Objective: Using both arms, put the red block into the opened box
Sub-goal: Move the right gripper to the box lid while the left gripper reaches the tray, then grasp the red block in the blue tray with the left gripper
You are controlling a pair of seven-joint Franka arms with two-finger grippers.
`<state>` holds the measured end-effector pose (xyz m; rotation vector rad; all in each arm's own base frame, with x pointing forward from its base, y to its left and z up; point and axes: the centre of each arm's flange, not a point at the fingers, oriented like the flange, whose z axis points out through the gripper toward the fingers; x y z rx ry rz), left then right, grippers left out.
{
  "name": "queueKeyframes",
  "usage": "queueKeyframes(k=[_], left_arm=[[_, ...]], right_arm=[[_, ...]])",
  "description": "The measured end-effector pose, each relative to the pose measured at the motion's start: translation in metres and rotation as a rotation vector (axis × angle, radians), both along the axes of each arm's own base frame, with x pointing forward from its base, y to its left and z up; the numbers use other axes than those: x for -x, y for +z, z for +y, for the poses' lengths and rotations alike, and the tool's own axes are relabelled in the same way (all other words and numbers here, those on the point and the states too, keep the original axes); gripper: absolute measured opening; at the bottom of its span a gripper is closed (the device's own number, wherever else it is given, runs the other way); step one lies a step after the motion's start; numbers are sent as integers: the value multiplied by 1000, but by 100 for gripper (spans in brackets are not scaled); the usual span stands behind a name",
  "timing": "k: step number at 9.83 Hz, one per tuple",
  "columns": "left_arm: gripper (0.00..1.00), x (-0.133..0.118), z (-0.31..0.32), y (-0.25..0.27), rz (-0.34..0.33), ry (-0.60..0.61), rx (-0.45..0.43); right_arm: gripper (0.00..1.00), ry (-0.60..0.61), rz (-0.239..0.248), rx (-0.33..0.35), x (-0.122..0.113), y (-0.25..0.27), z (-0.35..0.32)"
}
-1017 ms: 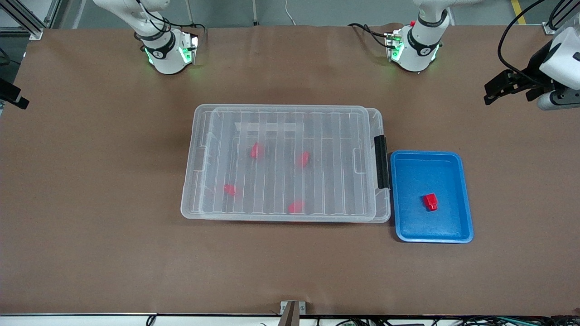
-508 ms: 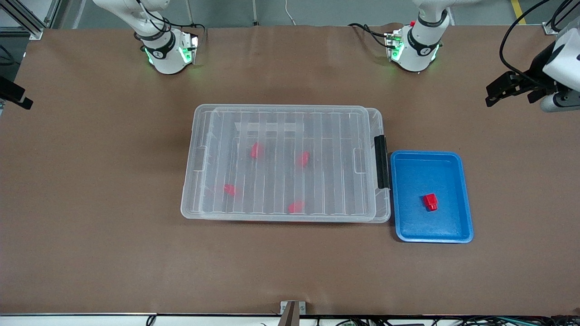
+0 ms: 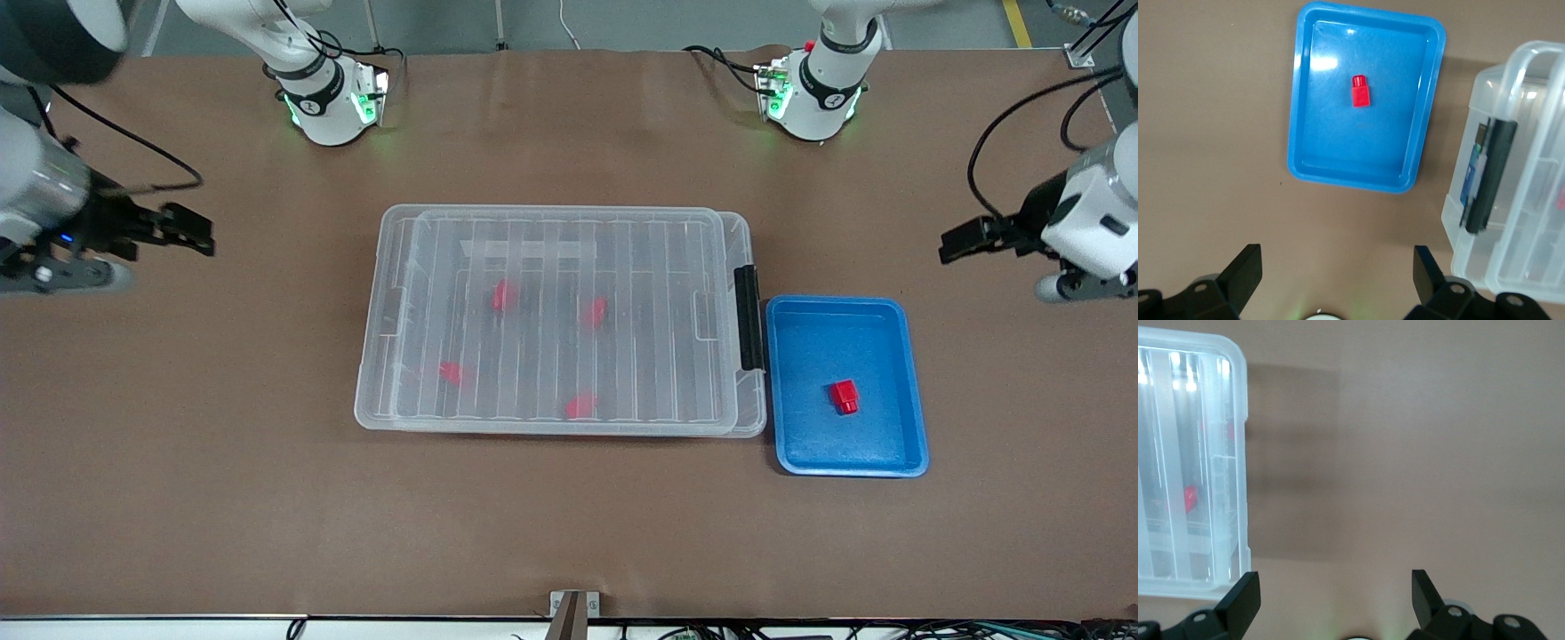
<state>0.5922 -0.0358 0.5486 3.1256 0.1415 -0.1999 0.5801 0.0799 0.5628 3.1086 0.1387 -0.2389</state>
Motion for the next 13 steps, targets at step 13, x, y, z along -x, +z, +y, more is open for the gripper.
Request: queueKeyframes(k=[13], left_arm=[[75, -50, 10, -358, -63, 198, 65]], right_arm=[[100, 63, -118, -8, 2, -212, 114]])
